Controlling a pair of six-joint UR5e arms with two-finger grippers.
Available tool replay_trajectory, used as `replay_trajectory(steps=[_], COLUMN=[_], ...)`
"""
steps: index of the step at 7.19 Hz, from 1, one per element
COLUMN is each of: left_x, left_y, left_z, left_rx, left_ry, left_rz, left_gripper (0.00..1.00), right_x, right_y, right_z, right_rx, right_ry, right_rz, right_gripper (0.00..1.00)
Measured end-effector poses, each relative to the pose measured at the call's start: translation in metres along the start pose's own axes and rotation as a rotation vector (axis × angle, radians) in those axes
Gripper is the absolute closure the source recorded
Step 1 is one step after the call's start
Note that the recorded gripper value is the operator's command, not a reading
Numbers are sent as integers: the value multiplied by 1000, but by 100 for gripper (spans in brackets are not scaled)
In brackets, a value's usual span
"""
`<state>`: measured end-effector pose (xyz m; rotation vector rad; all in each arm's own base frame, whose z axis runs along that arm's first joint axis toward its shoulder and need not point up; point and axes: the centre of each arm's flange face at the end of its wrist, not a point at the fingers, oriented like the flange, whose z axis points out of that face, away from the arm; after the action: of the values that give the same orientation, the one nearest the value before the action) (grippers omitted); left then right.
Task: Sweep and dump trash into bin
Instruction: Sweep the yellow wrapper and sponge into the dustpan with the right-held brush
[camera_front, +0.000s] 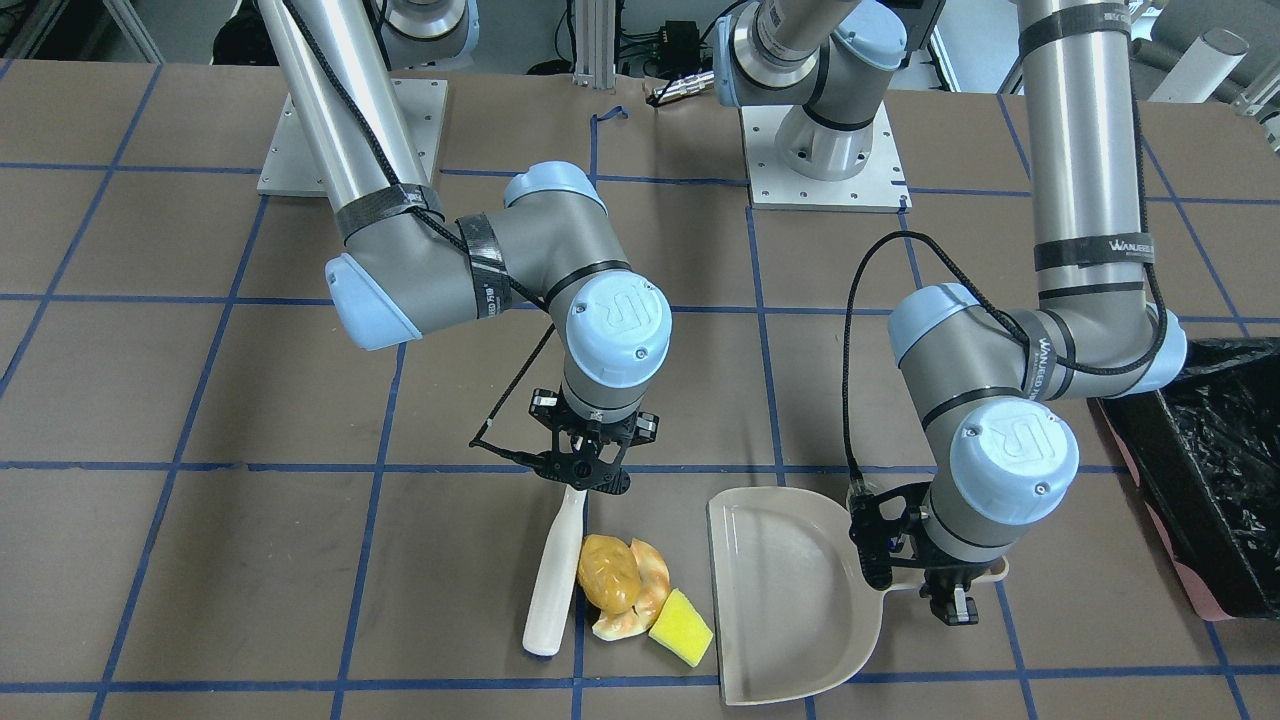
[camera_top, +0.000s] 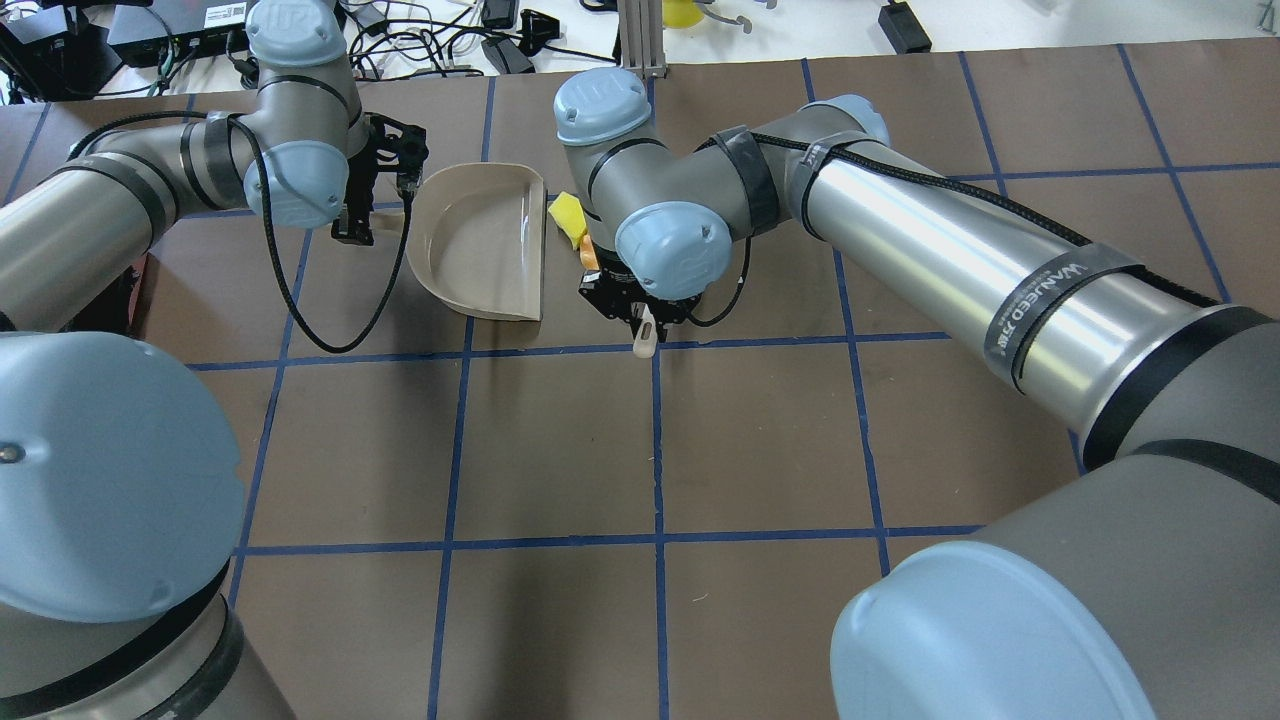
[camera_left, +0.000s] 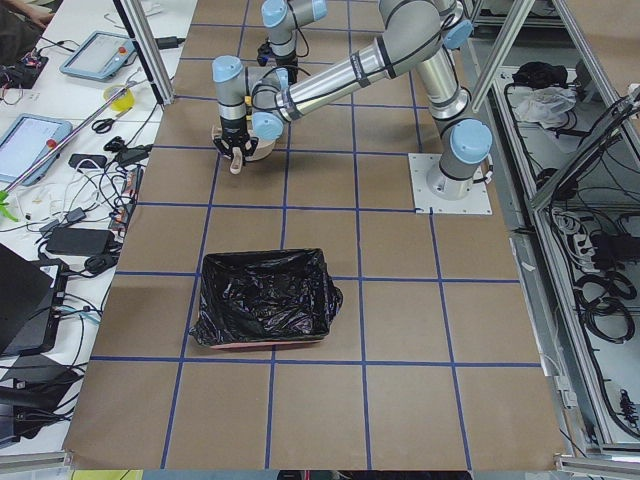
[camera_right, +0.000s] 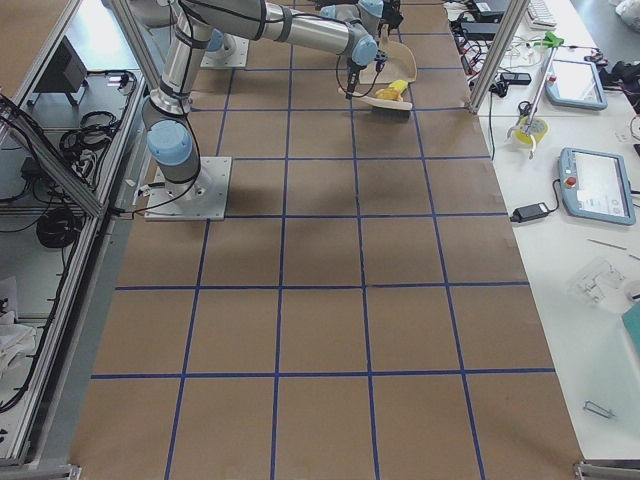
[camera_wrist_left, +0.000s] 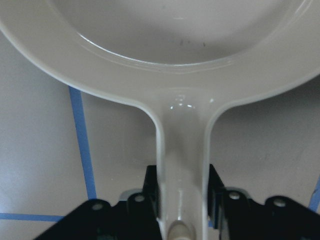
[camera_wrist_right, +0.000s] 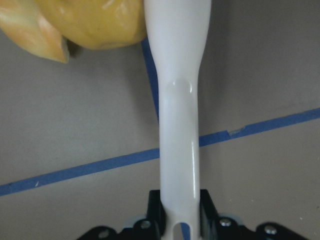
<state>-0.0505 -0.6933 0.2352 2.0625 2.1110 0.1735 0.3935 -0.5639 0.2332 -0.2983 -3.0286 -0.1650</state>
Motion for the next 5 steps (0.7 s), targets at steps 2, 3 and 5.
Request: replay_trajectory(steps=[2, 3, 5], left_x=[0, 0, 0], left_y=[0, 0, -1], left_z=[1, 2, 2], left_rx=[-2, -2, -2], left_ry=[3, 3, 3], left_rz=[1, 2, 1], left_gripper=[88, 88, 87], right_x=[-15, -24, -41], right_y=[2, 8, 21], right_z=[5, 8, 15], right_rx=[31, 35, 35], right_ry=[-23, -29, -39], right_rz=[-17, -32, -71], right_gripper=[100, 100, 100])
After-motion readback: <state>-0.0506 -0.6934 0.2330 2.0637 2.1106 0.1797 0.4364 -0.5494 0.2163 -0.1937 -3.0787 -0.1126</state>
